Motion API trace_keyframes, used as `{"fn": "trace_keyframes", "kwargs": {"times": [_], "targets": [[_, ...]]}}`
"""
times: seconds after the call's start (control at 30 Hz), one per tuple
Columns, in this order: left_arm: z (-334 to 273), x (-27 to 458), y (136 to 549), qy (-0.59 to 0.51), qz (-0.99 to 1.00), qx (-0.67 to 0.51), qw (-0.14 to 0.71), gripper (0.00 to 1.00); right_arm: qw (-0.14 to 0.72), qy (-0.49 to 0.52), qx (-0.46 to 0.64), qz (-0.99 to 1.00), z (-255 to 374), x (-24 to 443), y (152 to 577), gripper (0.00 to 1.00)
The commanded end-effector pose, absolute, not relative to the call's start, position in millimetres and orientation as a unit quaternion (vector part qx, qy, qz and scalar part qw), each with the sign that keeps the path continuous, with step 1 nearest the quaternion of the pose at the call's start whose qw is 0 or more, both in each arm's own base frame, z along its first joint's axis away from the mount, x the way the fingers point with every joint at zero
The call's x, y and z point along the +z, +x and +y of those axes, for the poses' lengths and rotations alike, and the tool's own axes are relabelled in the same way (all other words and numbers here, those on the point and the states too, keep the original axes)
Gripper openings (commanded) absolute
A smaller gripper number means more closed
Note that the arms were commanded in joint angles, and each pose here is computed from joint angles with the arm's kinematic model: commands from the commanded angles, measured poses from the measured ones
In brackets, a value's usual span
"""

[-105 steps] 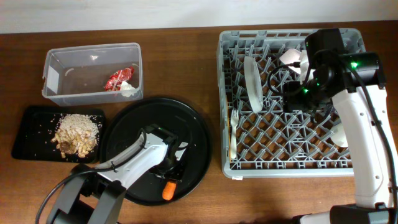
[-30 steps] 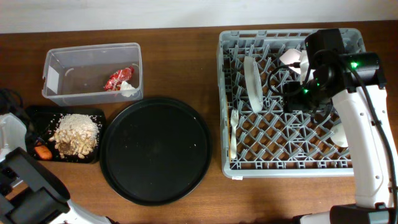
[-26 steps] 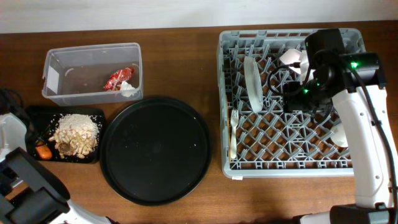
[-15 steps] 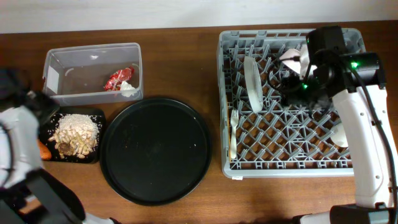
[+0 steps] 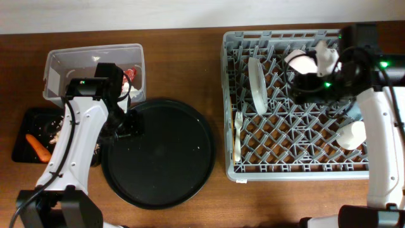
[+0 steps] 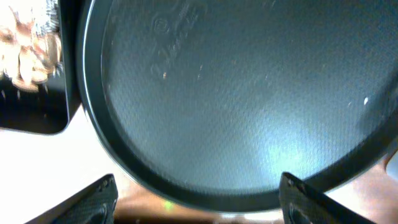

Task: Sort waste into correct bins and load items into the dishwasher rack

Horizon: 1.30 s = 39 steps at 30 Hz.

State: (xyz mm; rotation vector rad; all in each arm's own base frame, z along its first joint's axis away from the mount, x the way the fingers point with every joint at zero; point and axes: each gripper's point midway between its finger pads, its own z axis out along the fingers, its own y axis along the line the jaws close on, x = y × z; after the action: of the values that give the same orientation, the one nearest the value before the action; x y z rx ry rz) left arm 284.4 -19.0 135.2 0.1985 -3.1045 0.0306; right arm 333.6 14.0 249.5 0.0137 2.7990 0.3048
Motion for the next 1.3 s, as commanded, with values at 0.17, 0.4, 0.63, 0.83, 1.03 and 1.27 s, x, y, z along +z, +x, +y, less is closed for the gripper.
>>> {"fn": "trace_keyframes", "kwargs": {"times": [0.17,0.4,0.63,0.83,1.03,1.27], "targets": [[-12.8,153.6,258.7,0.059,-0.992,0.013,-0.107,0.80,0.244,-0.018,0.102,0.964,16.7,261.1,293.6,0.89],[-12.2,165.2,242.0,0.081,-0.952,0.041,-0.292,0.99,0.373,-0.021,0.051,0.926,7.5,249.3,250.7,0.99],[-11.6,178.3,232.7,0.092,-0.919,0.058,-0.378,0.99,0.398,-0.018,0.037,0.916,5.8,249.2,221.6,0.99],[-11.6,178.4,232.6,0.092,-0.919,0.058,-0.378,0.99,0.391,-0.018,0.038,0.919,5.7,246.1,223.5,0.99],[-11.6,178.4,232.6,0.092,-0.919,0.058,-0.378,0.99,0.379,-0.017,0.039,0.925,5.4,240.5,226.8,0.99],[-11.6,178.4,232.6,0.092,-0.919,0.058,-0.378,0.99,0.399,-0.029,0.041,0.916,10.7,249.4,220.3,0.99]]}}
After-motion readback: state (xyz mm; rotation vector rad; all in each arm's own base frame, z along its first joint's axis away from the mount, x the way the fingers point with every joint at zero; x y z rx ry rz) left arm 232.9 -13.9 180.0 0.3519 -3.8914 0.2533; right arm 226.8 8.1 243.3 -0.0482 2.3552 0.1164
